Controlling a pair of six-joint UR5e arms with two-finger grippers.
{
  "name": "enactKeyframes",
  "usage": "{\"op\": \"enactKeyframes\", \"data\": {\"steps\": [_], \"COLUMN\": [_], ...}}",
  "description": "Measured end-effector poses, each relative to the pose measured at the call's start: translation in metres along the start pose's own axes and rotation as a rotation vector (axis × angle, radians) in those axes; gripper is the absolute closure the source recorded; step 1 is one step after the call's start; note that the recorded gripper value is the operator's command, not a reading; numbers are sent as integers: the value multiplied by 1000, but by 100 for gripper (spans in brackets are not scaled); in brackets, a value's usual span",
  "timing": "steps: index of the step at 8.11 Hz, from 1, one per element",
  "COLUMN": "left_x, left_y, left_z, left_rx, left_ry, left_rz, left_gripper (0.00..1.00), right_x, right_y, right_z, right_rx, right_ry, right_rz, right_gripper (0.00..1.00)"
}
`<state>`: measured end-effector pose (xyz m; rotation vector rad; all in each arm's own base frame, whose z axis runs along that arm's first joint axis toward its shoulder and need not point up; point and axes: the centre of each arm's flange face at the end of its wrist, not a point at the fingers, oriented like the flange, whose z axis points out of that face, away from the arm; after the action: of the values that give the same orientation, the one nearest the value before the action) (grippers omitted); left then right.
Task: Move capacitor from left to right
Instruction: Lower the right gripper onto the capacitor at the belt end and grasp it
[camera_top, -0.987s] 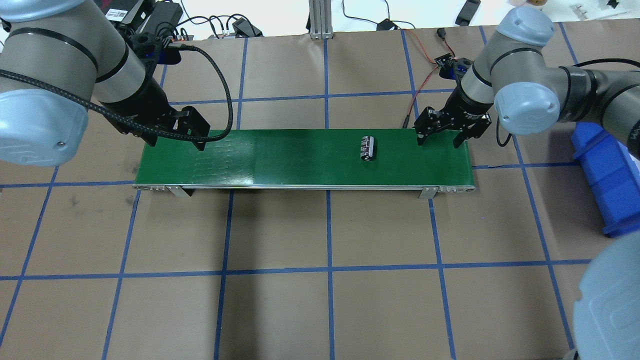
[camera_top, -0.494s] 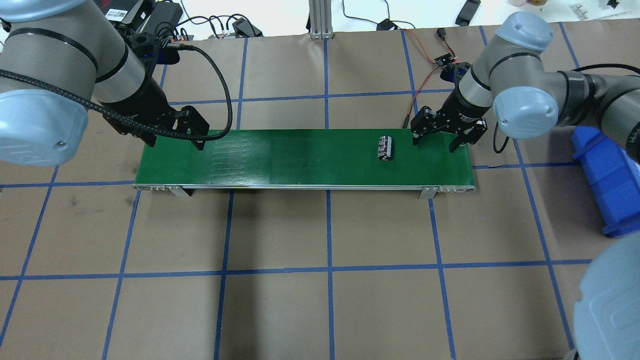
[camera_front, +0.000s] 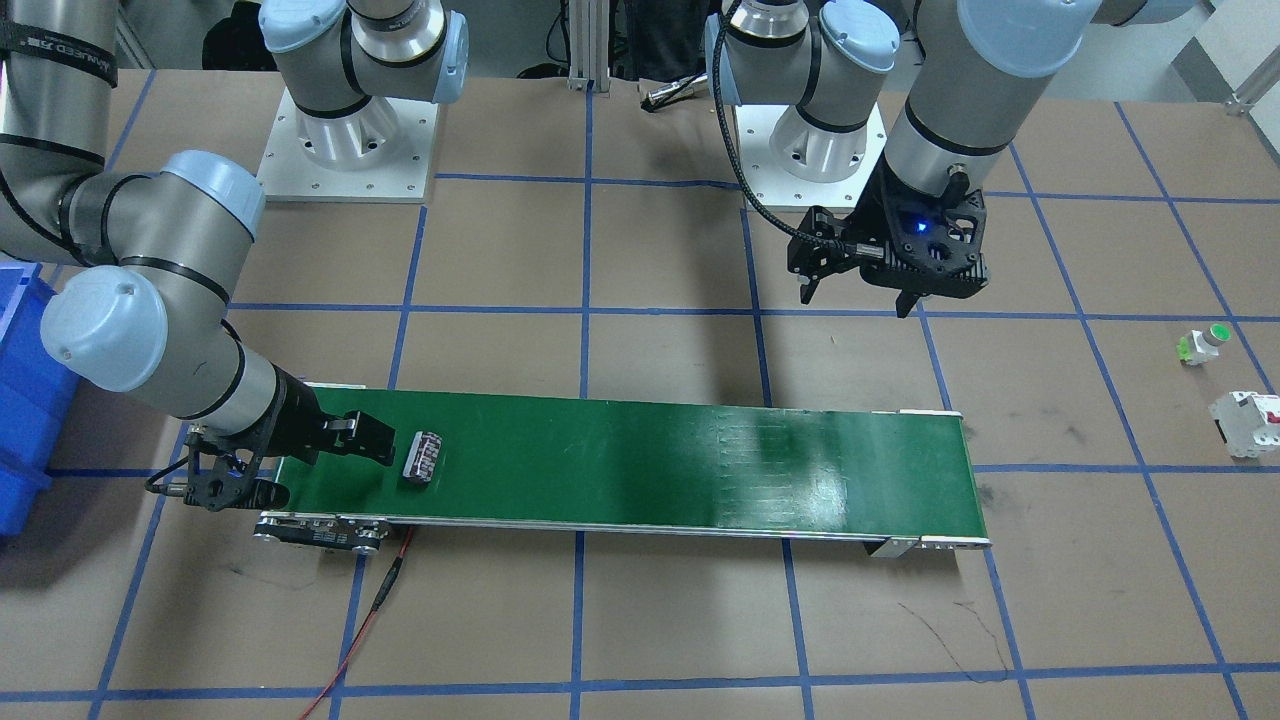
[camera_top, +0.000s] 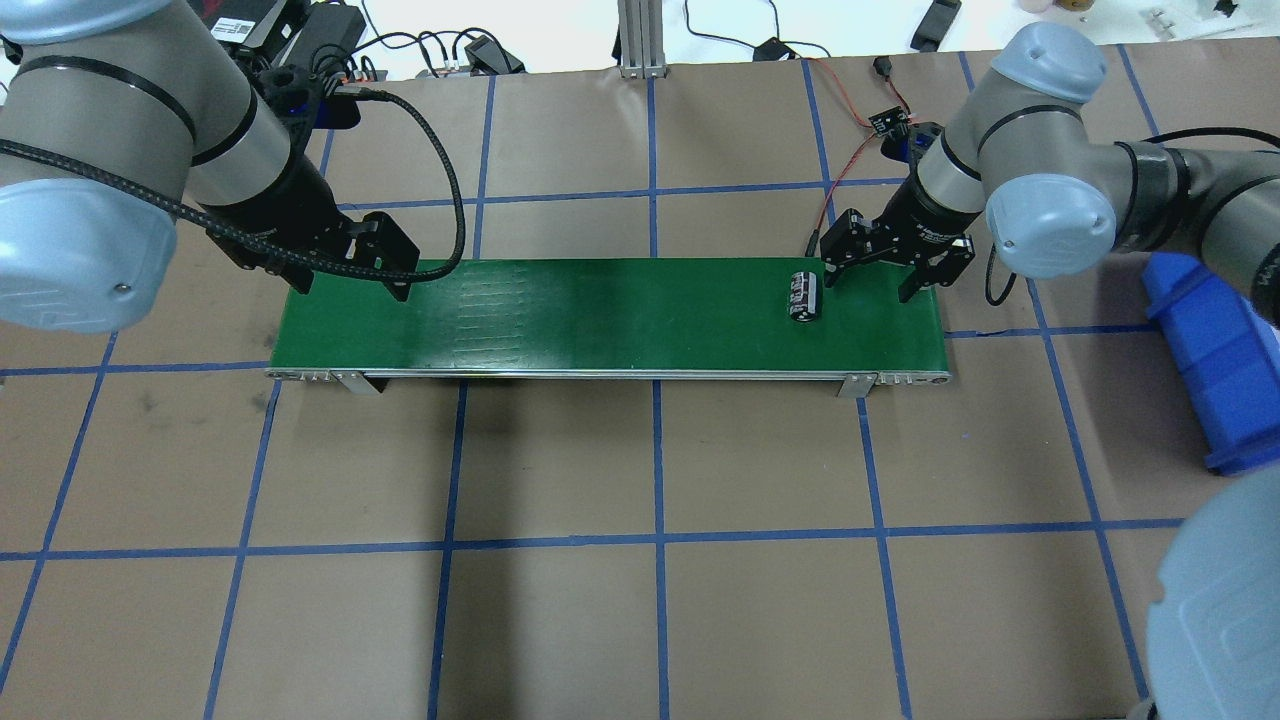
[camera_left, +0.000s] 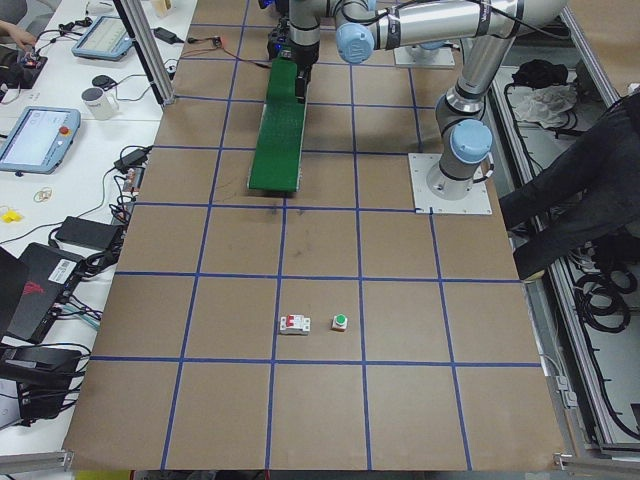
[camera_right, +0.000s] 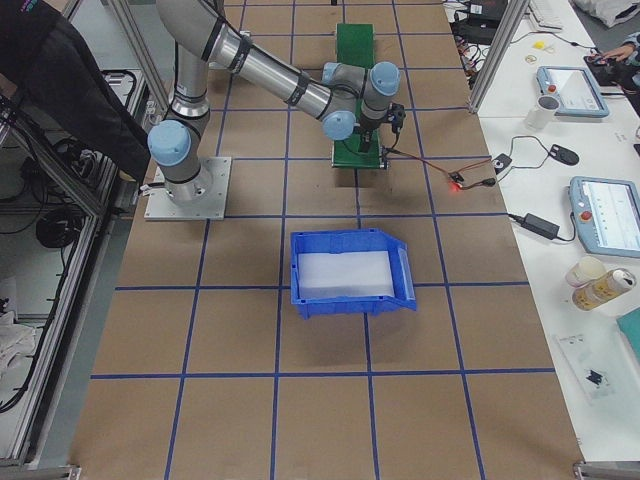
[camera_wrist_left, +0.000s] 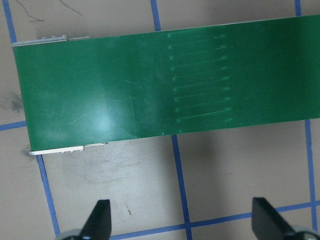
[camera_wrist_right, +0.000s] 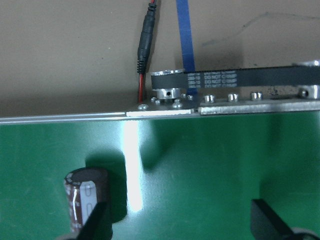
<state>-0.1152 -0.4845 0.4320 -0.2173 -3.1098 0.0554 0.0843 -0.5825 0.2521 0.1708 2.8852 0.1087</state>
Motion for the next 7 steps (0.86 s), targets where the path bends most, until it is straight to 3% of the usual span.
{"op": "enactKeyframes", "data": {"steps": [6, 7], "left_x": [0, -1], "left_y": [-1, -1], "left_z": [0, 0], "left_rx": [1, 0], "left_ry": [-3, -3], "left_rz": [3, 3], "left_gripper": [0, 0], "right_x": [0, 0], "right_y": [0, 0], "right_z": [1, 1], "right_rx": [0, -1], "right_ry": [1, 4], "right_rz": [0, -1], "right_gripper": [2, 13]}}
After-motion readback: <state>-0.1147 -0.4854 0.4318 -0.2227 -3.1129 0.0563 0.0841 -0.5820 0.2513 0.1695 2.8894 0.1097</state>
